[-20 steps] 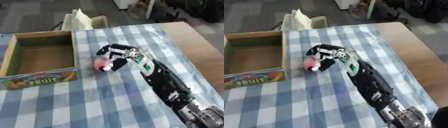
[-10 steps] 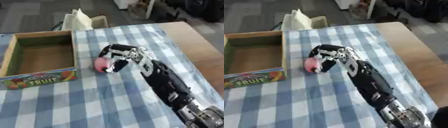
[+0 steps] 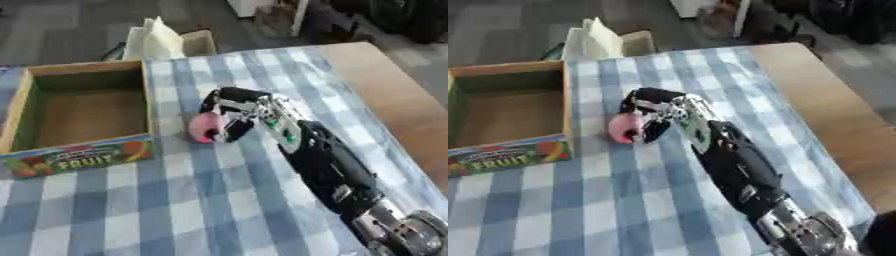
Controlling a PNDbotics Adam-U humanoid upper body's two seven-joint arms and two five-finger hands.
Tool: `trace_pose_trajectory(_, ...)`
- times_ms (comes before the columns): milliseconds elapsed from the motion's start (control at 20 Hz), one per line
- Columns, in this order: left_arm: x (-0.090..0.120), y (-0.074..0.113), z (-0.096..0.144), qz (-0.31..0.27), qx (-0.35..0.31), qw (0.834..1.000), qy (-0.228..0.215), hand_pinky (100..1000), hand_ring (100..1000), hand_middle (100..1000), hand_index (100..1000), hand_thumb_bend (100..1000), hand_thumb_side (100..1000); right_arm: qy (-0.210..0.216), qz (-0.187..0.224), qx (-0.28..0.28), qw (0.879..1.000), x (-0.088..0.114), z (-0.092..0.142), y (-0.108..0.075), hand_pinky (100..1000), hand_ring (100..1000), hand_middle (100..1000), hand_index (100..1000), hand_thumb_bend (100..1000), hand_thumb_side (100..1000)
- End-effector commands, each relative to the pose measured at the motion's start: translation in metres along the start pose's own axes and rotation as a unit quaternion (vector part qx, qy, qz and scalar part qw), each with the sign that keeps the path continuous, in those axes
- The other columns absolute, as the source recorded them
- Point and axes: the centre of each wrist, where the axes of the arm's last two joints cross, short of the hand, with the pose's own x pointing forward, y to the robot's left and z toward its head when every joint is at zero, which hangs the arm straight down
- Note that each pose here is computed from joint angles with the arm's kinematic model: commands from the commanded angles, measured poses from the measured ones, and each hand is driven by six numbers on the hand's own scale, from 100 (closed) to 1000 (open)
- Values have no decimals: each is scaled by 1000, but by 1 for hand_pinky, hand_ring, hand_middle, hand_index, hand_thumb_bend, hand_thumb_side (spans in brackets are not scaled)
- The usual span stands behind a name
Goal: Pick up objects on the table and place them in the box.
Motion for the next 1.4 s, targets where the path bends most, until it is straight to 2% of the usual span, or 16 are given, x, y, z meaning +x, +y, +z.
trace_pose_trajectory(50, 6, 4, -1, -12, -1, 1000, -9, 691, 489, 520, 556, 100, 865, 8, 19, -28, 999, -1, 2, -12, 567, 704, 416, 502, 100, 100)
trace_pose_trajectory(400, 7, 4, -2, -11, -1, 1000, -9, 691, 489, 520, 557, 100, 864, -6, 25, -78, 997, 6, 1, -27, 545, 682, 375, 462, 100, 100)
trace_pose_trajectory(650, 6, 4, -1, -11, -2, 1000, -9, 691, 489, 520, 557, 100, 863, -32, 30, -125, 991, 23, -4, -54, 539, 680, 375, 462, 100, 100)
trace_pose_trajectory(900, 6, 2, -2, -9, -5, 1000, -10, 691, 489, 520, 557, 100, 862, -54, 50, -151, 986, 46, -19, -78, 540, 673, 374, 459, 116, 100)
trace_pose_trajectory(1200, 7, 0, -4, -7, -9, 1000, -13, 692, 489, 521, 557, 100, 863, -62, 63, -153, 984, 69, -46, -87, 542, 674, 382, 469, 130, 100)
trace_pose_trajectory(1400, 10, -3, -7, -5, -16, 1000, -20, 692, 489, 521, 557, 100, 863, -68, 58, -150, 985, 86, -65, -83, 540, 680, 393, 480, 115, 100)
